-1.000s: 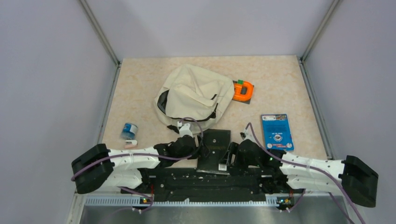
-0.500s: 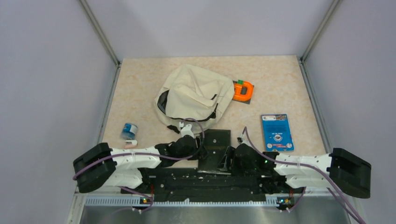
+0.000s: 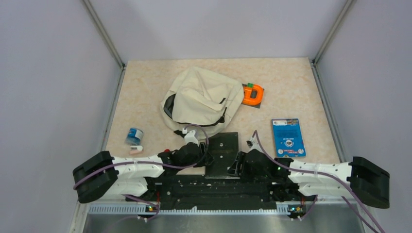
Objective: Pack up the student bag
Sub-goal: Pick up the book from the center of the board.
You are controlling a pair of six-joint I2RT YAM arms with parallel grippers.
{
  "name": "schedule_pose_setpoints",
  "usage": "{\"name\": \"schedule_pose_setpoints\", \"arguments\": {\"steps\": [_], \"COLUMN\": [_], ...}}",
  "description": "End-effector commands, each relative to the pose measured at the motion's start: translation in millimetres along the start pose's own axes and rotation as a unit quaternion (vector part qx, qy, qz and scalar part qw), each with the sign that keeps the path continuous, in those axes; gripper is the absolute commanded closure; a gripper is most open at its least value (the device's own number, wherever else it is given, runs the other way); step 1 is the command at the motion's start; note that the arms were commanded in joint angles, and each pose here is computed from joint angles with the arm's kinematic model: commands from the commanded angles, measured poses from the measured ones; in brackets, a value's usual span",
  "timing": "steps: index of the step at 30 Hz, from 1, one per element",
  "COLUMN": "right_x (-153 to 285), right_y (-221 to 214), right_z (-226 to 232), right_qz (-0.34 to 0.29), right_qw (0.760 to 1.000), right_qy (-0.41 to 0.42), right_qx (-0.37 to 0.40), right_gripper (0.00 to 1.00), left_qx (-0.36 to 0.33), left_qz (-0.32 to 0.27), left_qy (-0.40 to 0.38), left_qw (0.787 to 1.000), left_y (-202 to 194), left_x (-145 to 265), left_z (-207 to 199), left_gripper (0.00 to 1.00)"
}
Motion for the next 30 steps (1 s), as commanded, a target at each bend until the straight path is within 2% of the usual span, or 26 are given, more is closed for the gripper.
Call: {"name": "schedule_pose_setpoints", "arguments": {"steps": [1, 7, 14, 18, 22, 26, 30], "right_x": [17, 24, 20, 20, 31, 55, 86], "right_y": [49, 54, 56, 60, 69, 81, 94], "right_z": [79, 89, 95, 101, 103, 103, 114], "right_qz": [-0.127, -0.146, -0.153, -0.161, -0.185, -0.224, -0.259], "right_qw": [0.982, 0.972, 0.969, 0.968, 0.965, 0.956, 0.943], "right_qy": [0.143, 0.185, 0.194, 0.191, 0.180, 0.186, 0.203], "right_qx": [-0.011, -0.010, 0.013, 0.033, 0.036, 0.038, 0.054], "right_gripper": [0.48, 0.53, 0.57, 0.79, 1.00, 1.00, 1.00], "left_qx": [0.023, 0.023, 0.023, 0.018, 0.011, -0.006, -0.036], "left_qz": [0.003, -0.013, -0.031, -0.042, -0.065, -0.103, -0.151], "left_qy": [-0.045, -0.036, -0.028, -0.028, -0.042, -0.078, -0.135], "left_qw": [0.999, 0.999, 0.999, 0.999, 0.997, 0.992, 0.979], "left_y": [-1, 3, 9, 13, 23, 40, 64], "left_x": [9, 14, 19, 23, 32, 48, 76], "left_z": [-15, -9, -6, -5, -10, -24, -47], "left_gripper": [0.47, 0.48, 0.48, 0.48, 0.36, 0.22, 0.12]}}
Point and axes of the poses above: each gripper's point midway between its finger pads, its own x axis back along the fingers, its own z axis along the line the jaws close on, y = z × x, the point moved 4 cm from there along x, back along the fingers, and after that the axes turned 1 degree about -x, right-handed, at the moved point
